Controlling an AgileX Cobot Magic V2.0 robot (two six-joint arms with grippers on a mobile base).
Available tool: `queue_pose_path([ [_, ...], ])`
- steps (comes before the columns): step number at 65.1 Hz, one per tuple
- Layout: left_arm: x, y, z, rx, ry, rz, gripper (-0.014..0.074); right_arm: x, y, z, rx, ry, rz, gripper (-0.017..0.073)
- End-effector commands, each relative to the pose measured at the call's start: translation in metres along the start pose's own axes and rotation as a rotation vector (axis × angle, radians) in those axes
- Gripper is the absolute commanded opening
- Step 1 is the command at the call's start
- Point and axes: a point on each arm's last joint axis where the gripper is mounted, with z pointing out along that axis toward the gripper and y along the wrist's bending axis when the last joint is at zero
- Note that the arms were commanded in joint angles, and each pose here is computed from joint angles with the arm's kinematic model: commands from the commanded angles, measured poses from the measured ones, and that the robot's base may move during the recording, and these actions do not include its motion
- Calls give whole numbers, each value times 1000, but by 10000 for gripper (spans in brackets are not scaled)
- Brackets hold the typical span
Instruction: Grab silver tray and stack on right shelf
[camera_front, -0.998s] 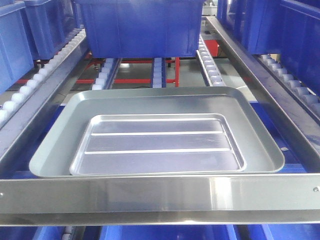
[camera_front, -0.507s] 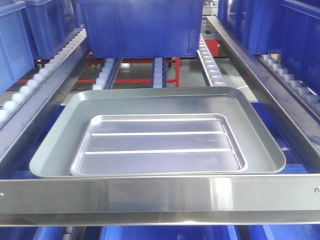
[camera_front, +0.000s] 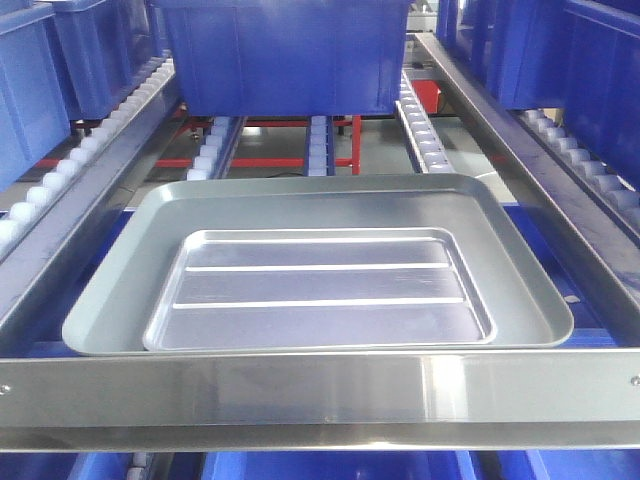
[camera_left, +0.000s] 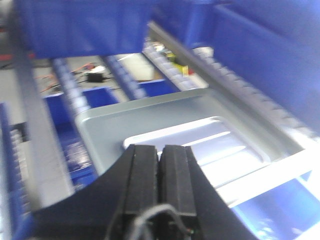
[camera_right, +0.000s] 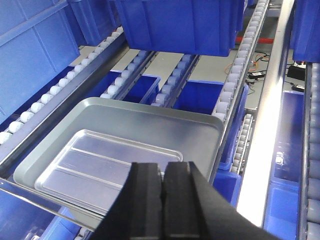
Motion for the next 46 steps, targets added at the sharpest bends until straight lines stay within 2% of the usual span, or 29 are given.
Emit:
queue_pose_path([
  [1,-10,4,0,-72,-93,-11,-94,-16,3,-2,-23,-103,-28,56],
  [15,23,16,-6,-304,-137,-15,-94,-16,3,-2,-23,-103,-28,56],
  [24,47,23,-3,-416,-182,-18,-94,-16,3,-2,-23,-103,-28,56],
  [31,65,29,1,-465,-250,-3,-94,-16,3,-2,-22,-103,-28,56],
  [33,67,29,1,-470,-197,-15,-94,-16,3,-2,-22,-103,-28,56],
  [46,67,29,1,-475,-209,-13,-94,-16,3,-2,-23,-103,-28,56],
])
